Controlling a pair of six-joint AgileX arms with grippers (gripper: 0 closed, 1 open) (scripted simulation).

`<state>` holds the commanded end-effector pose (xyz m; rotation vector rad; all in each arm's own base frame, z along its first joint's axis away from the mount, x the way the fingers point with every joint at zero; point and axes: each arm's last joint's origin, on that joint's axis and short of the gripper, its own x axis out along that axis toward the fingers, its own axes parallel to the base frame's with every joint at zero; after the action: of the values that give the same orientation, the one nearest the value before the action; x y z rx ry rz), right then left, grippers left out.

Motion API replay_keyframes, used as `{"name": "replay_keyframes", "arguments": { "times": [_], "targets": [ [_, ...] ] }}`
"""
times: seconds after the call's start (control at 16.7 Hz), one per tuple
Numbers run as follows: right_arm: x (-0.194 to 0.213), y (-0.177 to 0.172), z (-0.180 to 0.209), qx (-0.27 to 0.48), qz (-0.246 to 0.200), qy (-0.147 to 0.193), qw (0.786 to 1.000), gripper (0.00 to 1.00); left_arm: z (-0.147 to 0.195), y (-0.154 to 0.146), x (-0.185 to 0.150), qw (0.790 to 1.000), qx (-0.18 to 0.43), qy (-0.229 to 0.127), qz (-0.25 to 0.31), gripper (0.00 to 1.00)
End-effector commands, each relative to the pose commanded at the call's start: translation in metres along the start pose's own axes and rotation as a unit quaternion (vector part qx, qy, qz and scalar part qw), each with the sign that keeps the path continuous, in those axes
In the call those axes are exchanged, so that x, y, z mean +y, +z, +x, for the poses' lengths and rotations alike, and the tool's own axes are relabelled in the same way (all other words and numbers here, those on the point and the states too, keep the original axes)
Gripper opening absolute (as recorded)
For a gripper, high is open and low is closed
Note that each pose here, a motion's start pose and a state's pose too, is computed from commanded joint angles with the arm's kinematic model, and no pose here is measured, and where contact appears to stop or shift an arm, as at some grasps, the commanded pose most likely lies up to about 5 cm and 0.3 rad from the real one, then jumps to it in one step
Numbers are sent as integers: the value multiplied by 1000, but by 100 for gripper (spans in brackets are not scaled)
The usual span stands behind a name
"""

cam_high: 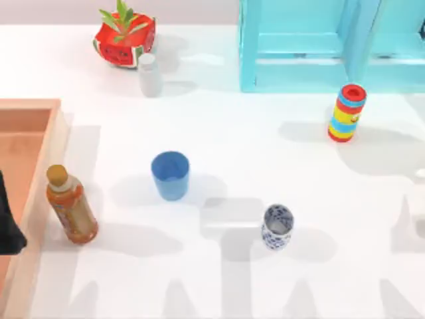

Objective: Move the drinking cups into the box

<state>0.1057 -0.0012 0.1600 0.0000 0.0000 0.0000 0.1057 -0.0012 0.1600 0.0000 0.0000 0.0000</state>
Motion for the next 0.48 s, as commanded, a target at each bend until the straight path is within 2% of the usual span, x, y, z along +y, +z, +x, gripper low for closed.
{"name": "replay_keyframes", "arguments": {
  "times": [0.24,0.48],
  "targets": [
    [0,0,0,0,0,0,1000,100,0,4,-1,1000,11,-2,-4,100],
    [0,0,0,0,0,0,1000,100,5,28,-4,996,81,-11,-27,100]
  ]
}}
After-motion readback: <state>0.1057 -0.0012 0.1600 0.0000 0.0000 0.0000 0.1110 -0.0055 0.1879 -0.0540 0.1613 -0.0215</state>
